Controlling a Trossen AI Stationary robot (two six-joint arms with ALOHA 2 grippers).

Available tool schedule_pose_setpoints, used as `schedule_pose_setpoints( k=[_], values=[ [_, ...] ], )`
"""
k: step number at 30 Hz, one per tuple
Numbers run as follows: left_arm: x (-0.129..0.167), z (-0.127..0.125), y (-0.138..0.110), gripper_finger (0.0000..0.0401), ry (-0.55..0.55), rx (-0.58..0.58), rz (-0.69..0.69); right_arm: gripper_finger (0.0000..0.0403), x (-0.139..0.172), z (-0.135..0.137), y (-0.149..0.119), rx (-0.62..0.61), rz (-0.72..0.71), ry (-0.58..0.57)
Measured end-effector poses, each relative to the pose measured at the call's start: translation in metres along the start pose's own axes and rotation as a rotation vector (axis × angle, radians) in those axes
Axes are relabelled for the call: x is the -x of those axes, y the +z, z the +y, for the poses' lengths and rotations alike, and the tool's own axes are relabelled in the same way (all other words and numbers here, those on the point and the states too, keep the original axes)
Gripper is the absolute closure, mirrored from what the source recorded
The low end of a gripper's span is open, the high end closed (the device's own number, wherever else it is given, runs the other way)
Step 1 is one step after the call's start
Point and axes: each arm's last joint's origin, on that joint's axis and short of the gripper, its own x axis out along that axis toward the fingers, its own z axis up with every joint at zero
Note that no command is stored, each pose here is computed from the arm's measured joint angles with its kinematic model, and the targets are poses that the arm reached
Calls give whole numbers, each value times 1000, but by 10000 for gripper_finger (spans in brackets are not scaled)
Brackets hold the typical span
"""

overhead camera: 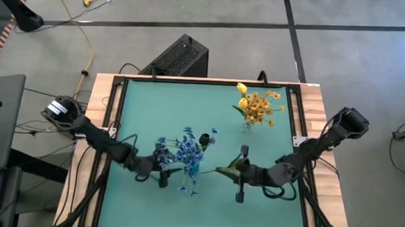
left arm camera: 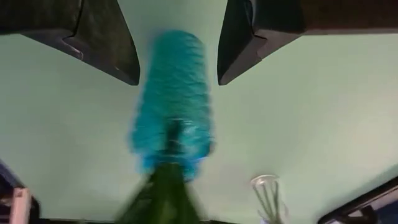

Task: Sort flowers into vase by color
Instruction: Put the black tulip into the blue transparent vase

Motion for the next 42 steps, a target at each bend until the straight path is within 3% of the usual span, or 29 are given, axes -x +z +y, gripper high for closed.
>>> schedule_pose_setpoints(
  k=[5,14,18,26,31,35,42],
  values=[
    [-10,18,2,198,-32,-24,10,377,-1,-12,-11,4,-64,-21],
    [-16,27,9,198,-92,-72,-12,377,-6,-27,-20,-8,-87,-20],
    [-17,28,9,198,-112,-70,-7,377,-7,-28,-21,-10,-85,-25],
    [-17,25,7,198,-260,-54,39,377,-1,-19,-21,-31,-76,6],
    [-17,27,0,195,-241,-54,114,377,4,-12,-20,-35,-79,33],
    [-16,29,-5,169,-196,-66,155,377,9,-5,-19,-39,-82,55],
    [-16,28,-5,89,-194,-51,153,377,20,5,-18,-42,-75,13]
  ],
)
